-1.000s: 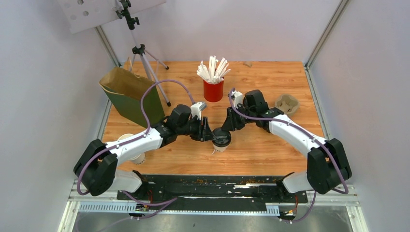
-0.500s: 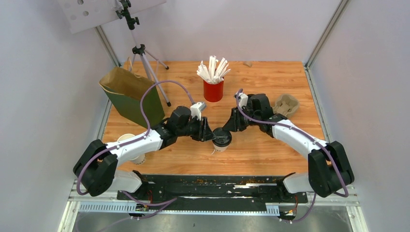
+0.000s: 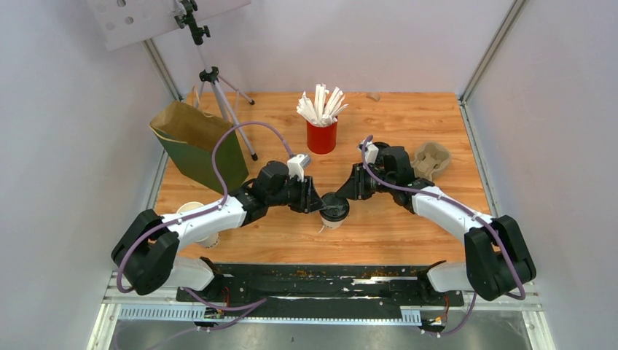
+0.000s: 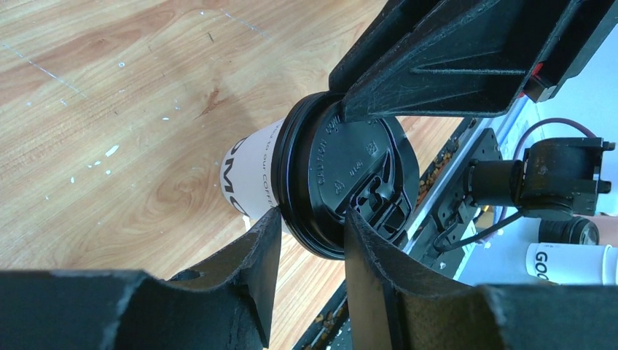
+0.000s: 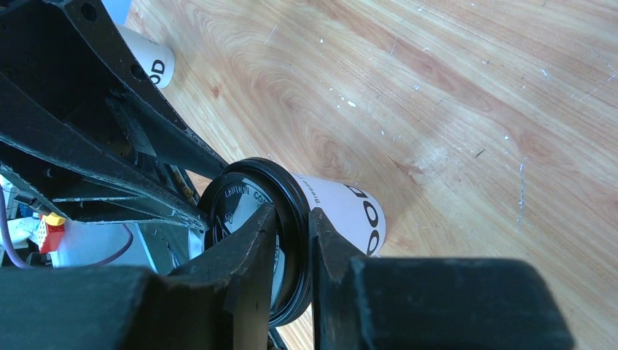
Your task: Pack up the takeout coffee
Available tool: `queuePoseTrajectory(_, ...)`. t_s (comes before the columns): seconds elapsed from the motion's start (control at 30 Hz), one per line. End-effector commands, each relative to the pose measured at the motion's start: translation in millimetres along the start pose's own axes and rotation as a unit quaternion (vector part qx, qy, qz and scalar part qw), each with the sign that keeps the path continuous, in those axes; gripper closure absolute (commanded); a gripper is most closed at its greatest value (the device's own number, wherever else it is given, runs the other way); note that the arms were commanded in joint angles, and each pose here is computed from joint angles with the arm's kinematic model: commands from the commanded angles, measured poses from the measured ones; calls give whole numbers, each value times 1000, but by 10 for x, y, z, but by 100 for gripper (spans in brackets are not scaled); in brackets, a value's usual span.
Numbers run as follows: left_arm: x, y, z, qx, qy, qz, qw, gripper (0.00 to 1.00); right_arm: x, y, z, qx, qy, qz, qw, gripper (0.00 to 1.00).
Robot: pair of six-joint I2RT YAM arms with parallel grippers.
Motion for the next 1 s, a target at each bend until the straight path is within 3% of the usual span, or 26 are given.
queuePoseTrajectory(0.0, 85, 726, 499, 15, 74, -144, 987, 58, 54, -238, 842, -78, 135, 73, 985, 79)
queuePoseTrajectory(0.27, 97, 330, 341, 67, 49, -79, 993, 57, 132, -40, -23, -9, 70, 38, 997, 65)
queuePoseTrajectory(0.4, 119, 261, 325, 90, 40, -67, 993, 56, 194, 2, -262, 5, 62, 43, 997, 51)
queuePoseTrajectory(0.63, 191, 42, 230, 107, 17, -30, 994, 51, 387, 128, -423, -4, 44, 62, 997, 44)
queuePoseTrajectory(0.97, 224, -217, 46, 104, -9, 14, 994, 45, 610, 326, -260, -68, 33, 90, 993, 36)
Point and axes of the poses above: each gripper's point midway between its finger pads, its own x axis back along the fingers, its own y axis along the line the jaws close on, z = x × y, the point moved 3 cm from there along x, back along the fingers, and after that the axes turned 15 degrees about x, right-handed, at the moved point
